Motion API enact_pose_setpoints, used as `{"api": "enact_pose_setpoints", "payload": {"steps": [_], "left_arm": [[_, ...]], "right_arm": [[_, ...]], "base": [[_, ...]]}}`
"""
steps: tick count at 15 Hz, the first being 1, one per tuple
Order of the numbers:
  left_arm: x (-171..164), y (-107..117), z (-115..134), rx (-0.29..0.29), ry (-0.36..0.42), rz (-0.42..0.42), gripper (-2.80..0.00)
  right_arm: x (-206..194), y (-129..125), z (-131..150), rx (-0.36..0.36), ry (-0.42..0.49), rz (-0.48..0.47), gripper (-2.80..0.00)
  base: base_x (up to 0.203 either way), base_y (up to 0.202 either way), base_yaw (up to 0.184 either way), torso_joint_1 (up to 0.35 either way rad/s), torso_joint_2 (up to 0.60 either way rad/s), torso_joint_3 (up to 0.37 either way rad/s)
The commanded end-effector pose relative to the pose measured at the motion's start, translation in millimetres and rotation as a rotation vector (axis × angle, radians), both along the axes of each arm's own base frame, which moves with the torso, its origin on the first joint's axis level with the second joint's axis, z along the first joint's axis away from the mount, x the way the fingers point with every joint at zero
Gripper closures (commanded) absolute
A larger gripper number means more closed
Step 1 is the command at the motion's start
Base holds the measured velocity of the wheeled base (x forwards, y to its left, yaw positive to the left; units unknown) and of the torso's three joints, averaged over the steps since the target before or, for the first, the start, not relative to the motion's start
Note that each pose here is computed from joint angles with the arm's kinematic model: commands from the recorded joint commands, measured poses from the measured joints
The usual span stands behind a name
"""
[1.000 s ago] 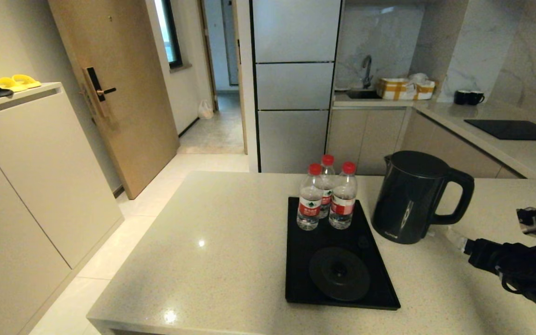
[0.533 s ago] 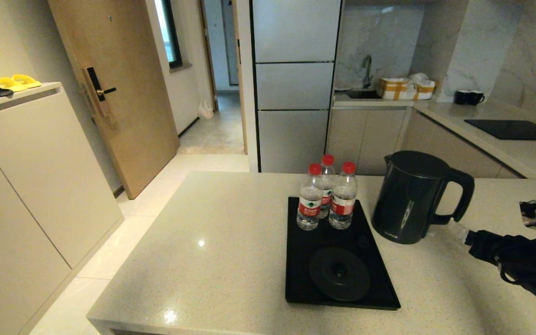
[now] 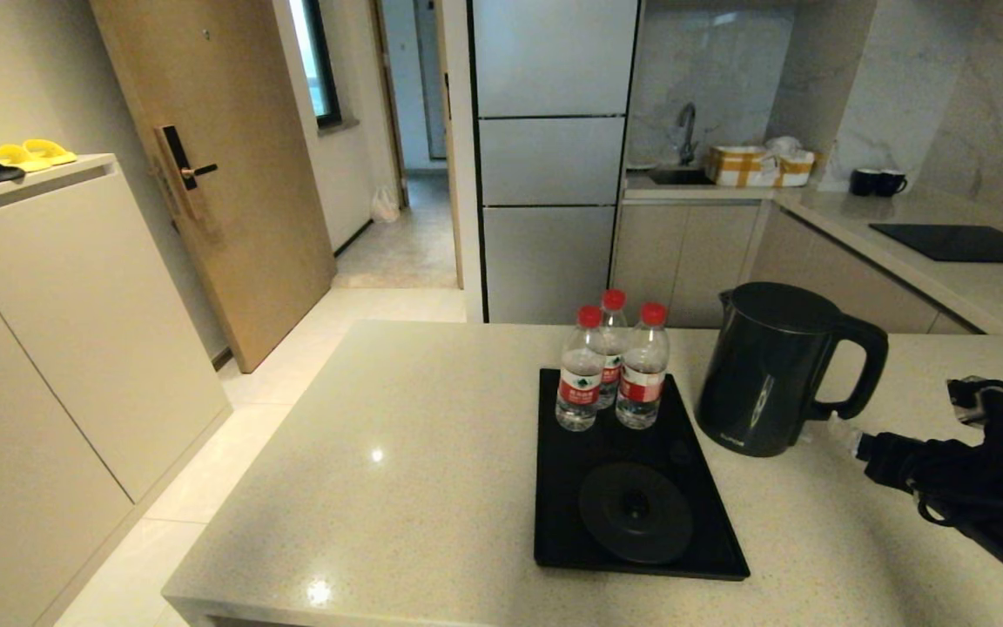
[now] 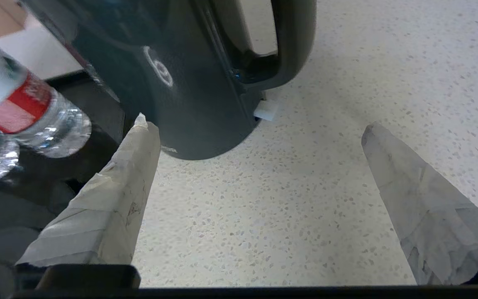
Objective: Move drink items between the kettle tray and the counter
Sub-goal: Return the kettle to its original position
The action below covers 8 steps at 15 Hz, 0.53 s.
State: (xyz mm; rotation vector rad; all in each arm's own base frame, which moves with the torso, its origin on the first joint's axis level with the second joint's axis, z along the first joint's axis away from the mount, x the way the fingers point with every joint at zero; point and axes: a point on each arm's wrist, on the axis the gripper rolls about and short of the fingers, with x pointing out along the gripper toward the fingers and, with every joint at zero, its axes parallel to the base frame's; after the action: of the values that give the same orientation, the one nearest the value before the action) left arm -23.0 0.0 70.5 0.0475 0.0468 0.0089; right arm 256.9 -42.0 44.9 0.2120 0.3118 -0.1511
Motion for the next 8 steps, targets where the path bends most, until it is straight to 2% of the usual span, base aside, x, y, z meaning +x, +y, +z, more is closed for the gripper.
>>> {"api": "enact_pose_setpoints", "payload": {"steps": [1,8], "left_arm": [[0,0,0,0.000,0.000,0.001,0.00],[0,0,0,0.000,0.001,0.001,0.00]], "right_arm": [[7,-1,-10,-0.025,0.027,-0.065,-2.80],[13,-2,-21,-0.049,0.057,-0.098,-2.80]], "base": [[0.000,0.000,0.000,0.000,0.00,0.000],[0.000,0.000,0.000,0.000,0.00,0.000]]}}
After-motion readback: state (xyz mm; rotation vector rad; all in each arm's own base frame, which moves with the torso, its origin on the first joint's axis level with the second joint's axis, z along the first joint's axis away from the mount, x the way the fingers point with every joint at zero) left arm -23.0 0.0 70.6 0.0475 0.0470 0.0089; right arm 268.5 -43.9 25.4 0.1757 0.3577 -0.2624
